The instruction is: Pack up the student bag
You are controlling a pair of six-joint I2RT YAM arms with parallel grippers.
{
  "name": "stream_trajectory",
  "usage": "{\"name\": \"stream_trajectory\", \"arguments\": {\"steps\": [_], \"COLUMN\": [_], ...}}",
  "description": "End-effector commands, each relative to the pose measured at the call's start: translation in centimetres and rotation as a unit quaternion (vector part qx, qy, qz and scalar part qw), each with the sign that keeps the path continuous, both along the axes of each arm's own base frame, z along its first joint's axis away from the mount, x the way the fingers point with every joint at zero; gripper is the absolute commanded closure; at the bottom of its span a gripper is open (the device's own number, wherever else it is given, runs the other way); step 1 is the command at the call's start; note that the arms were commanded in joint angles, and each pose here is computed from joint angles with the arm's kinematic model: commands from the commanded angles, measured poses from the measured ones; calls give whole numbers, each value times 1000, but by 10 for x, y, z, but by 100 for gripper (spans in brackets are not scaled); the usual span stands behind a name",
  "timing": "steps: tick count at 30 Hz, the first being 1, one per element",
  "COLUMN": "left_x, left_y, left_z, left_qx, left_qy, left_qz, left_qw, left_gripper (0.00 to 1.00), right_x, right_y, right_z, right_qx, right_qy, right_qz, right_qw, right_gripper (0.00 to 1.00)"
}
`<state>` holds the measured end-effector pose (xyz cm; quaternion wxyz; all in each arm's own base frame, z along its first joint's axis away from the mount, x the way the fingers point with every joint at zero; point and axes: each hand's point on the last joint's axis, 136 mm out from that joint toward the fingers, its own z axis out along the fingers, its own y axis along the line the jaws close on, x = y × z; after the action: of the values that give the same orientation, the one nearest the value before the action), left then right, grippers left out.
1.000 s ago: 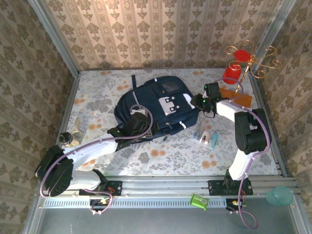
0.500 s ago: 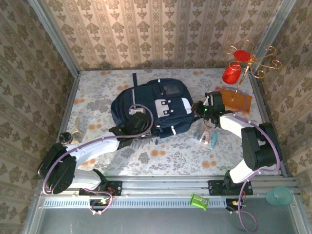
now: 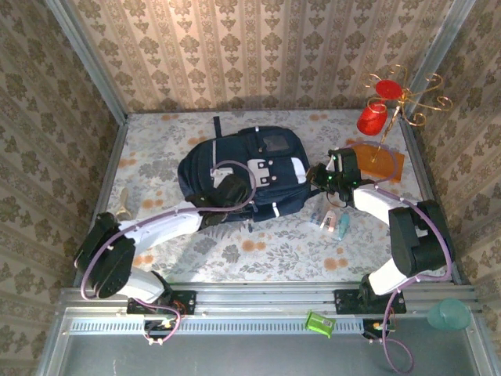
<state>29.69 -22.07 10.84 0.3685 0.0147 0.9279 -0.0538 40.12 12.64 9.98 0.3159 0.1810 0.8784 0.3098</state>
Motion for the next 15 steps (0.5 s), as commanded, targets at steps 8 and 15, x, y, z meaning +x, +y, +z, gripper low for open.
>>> {"name": "stream_trajectory", "arguments": {"steps": [8, 15], "left_x": [8, 22], "left_y": [30, 37], "left_z": [-8, -7], "left_qx": [80, 106], "left_qy": [-21, -58], "left_qz": [38, 58], "left_qw": [996, 991], "left_gripper": [24, 18], "right_x": [2, 2], "right_y": [-4, -4], "right_z": [8, 5], "right_qx": [-8, -8], "right_qy": [-17, -14], "right_qz": [-1, 1], "right_qw": [1000, 1000], "right_gripper": [96, 97]}}
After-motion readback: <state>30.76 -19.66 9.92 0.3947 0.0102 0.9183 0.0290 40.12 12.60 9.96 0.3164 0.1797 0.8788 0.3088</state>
